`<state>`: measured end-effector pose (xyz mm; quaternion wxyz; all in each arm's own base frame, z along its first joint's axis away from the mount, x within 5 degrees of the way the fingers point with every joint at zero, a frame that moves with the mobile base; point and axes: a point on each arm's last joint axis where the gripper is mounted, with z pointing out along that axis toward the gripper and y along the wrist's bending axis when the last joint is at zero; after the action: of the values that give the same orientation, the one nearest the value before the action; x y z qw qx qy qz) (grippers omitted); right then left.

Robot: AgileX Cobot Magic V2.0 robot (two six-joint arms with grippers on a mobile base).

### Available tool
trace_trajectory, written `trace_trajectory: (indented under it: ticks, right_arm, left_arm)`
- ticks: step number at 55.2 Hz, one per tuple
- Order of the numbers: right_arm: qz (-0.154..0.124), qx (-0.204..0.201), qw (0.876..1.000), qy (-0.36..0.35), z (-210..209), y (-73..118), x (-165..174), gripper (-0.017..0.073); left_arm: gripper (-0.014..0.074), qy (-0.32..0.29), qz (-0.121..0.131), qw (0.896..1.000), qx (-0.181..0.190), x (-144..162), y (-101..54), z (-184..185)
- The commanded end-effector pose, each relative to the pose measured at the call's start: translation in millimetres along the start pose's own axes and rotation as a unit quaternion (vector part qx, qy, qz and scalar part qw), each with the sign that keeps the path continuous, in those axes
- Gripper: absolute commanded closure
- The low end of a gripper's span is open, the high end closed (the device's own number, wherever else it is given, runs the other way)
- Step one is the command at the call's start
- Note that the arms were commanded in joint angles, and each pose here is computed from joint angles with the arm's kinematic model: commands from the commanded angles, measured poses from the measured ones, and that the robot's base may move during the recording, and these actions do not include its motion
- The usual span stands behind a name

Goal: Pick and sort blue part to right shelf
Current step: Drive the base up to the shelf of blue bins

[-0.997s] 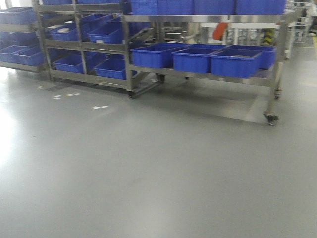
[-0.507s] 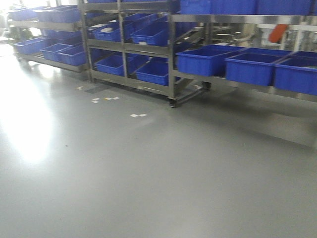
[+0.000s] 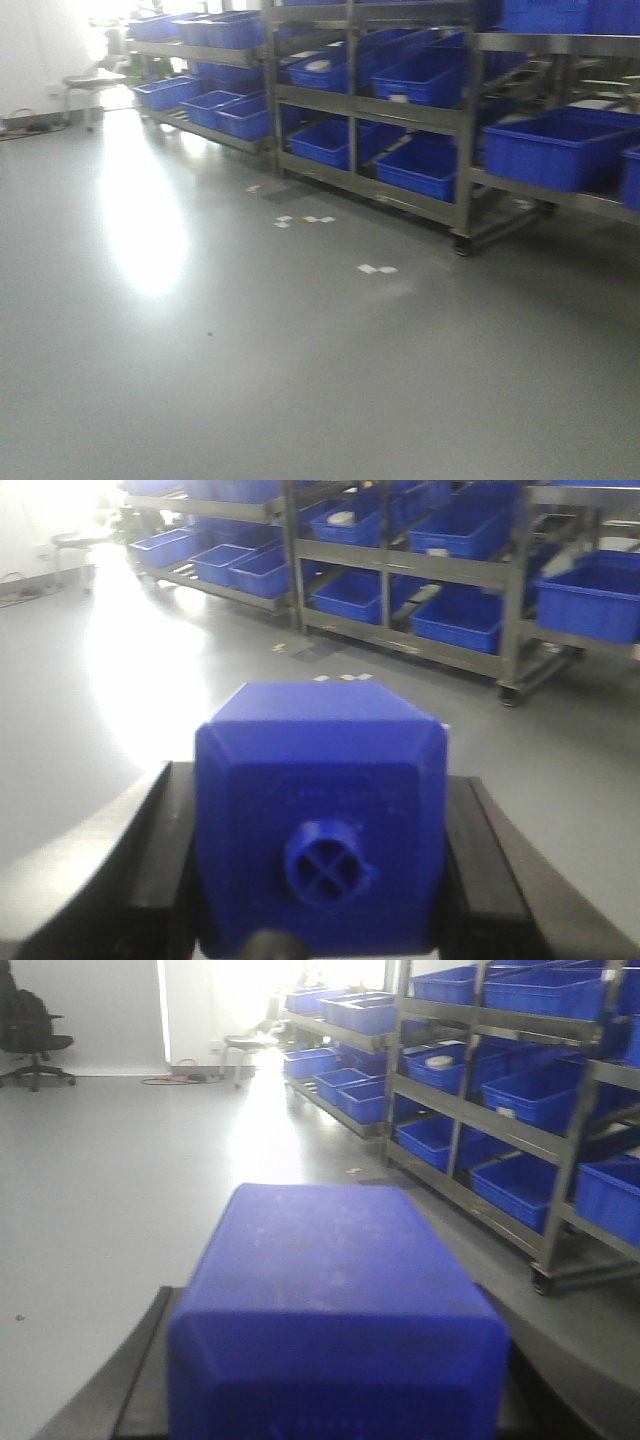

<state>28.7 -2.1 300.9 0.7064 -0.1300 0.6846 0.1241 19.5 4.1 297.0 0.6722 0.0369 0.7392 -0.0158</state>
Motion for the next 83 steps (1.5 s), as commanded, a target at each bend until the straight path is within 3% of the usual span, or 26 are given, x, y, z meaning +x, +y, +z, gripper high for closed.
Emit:
trace_trajectory:
  ticks: [1, 83]
  right_arm:
    - [-0.015, -0.011, 0.998, -0.052, -1.1, 1.8, -15.8, 0.0357]
    - [-0.015, -0.011, 0.999, -0.052, -1.1, 1.8, -15.8, 0.0357]
  left_arm:
    - [0.0279, -0.05, -0.001, 0.999, 0.007, -15.2, -0.5, -1.4]
    - [0.0279, -0.05, -0.001, 0.999, 0.007, -15.2, -0.5, -1.4]
